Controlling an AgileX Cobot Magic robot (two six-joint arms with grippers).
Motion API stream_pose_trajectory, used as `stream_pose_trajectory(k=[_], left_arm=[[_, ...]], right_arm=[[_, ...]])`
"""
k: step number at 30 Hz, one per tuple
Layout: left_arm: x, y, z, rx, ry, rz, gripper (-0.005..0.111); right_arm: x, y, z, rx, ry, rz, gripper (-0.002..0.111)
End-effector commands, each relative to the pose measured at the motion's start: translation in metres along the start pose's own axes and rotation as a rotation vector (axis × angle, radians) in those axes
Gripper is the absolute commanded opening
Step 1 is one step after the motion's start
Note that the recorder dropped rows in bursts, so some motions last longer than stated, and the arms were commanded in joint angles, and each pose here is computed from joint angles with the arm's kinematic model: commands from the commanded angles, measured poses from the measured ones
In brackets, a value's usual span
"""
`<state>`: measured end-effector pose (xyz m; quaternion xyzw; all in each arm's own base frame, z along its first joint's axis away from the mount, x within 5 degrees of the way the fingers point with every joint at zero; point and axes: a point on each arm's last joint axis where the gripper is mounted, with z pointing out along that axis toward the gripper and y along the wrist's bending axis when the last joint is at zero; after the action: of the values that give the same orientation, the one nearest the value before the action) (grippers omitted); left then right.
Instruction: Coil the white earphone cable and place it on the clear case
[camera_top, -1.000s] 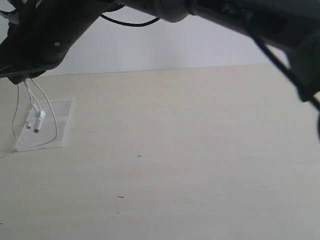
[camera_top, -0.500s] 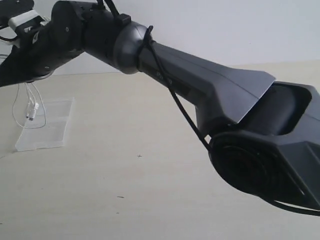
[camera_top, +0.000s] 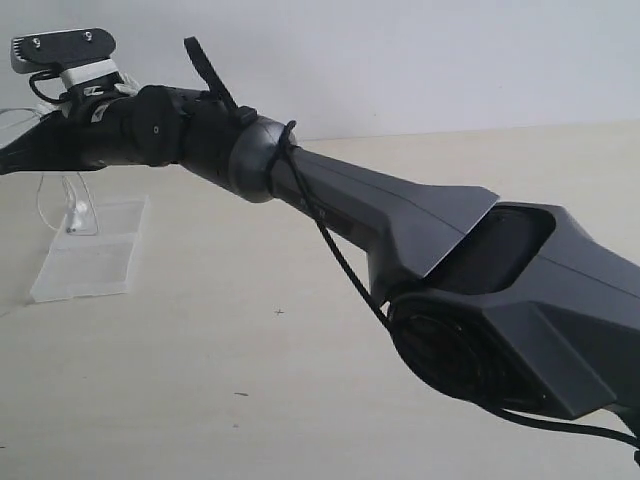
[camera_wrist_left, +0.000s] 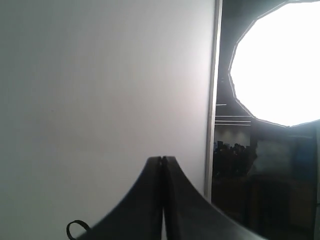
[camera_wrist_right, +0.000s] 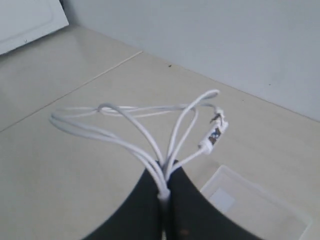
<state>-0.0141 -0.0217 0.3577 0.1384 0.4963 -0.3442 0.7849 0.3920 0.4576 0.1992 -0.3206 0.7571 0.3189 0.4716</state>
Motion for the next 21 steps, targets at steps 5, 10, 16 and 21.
stream_pose_trajectory(k=[5, 10, 16, 21], left_arm=[[-0.004, -0.002, -0.001, 0.014, -0.011, 0.007, 0.0], [-0.004, -0.002, -0.001, 0.015, -0.01, 0.007, 0.0], [-0.004, -0.002, -0.001, 0.015, -0.01, 0.007, 0.0], [-0.004, -0.002, -0.001, 0.015, -0.01, 0.007, 0.0]], right_arm=[[0.019, -0.006, 0.014, 0.008, -0.037, 0.081, 0.0], [0.026, 0.0, 0.018, -0.001, -0.029, 0.081, 0.0], [0.038, -0.002, 0.024, 0.001, -0.008, 0.094, 0.0], [0.051, -0.004, 0.029, 0.002, 0.024, 0.099, 0.0]])
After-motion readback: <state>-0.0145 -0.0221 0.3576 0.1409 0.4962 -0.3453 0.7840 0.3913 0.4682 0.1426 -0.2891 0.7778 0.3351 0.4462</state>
